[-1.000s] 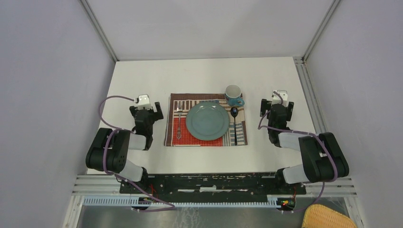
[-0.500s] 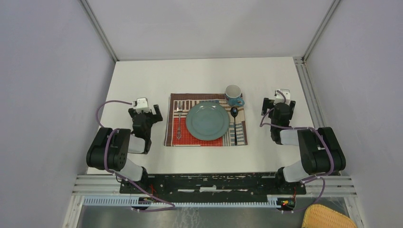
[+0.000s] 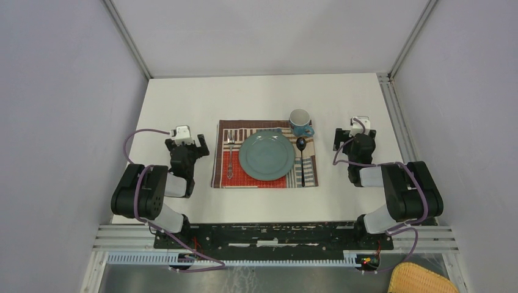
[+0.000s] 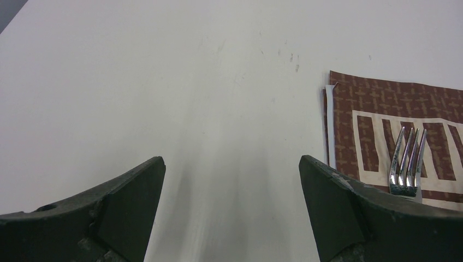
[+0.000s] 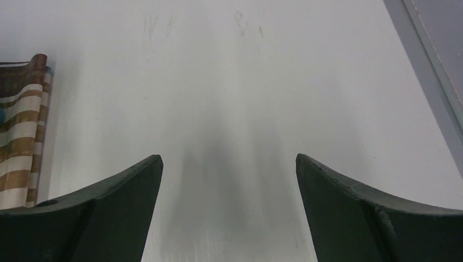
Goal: Set the dinner table for one person
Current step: Reset both arms
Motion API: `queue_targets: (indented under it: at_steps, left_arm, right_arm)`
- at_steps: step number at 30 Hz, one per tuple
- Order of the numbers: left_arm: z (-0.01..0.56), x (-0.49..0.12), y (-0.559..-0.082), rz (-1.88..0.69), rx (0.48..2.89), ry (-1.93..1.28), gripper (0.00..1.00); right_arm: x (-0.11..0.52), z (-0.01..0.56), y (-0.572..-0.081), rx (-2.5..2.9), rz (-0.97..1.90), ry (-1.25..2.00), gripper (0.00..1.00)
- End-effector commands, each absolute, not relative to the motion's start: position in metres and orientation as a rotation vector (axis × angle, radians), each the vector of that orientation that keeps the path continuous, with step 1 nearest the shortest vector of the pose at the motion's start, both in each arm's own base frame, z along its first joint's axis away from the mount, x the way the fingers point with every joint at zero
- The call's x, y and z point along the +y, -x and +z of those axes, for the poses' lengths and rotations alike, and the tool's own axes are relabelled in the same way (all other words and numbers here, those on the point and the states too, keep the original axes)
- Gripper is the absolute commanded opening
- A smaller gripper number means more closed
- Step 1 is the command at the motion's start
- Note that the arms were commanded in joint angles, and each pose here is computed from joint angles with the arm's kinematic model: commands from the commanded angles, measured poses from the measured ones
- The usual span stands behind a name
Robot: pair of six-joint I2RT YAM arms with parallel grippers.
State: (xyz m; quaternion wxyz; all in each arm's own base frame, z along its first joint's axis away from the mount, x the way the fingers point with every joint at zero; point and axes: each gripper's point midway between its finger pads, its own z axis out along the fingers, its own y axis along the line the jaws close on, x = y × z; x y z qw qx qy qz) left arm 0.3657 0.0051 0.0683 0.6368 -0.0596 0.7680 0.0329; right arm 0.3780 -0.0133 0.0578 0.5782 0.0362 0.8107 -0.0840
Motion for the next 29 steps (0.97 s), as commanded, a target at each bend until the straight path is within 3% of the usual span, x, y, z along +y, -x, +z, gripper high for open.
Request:
queue_targets:
  at_steps: [1, 29]
  left_arm:
    - [0.0903, 0.0075, -0.3746, 0.102, 1.671, 0.099, 1.0]
    - [0.0902, 0.0079, -0.3746, 0.104, 1.671, 0.101, 1.0]
  right_arm:
    - [-0.0048, 0.0706, -0.3901, 1.852, -0.116, -0.028, 0.98]
    - [-0.0078, 0.0709, -0.3901, 1.852, -0.117, -0.043, 0.98]
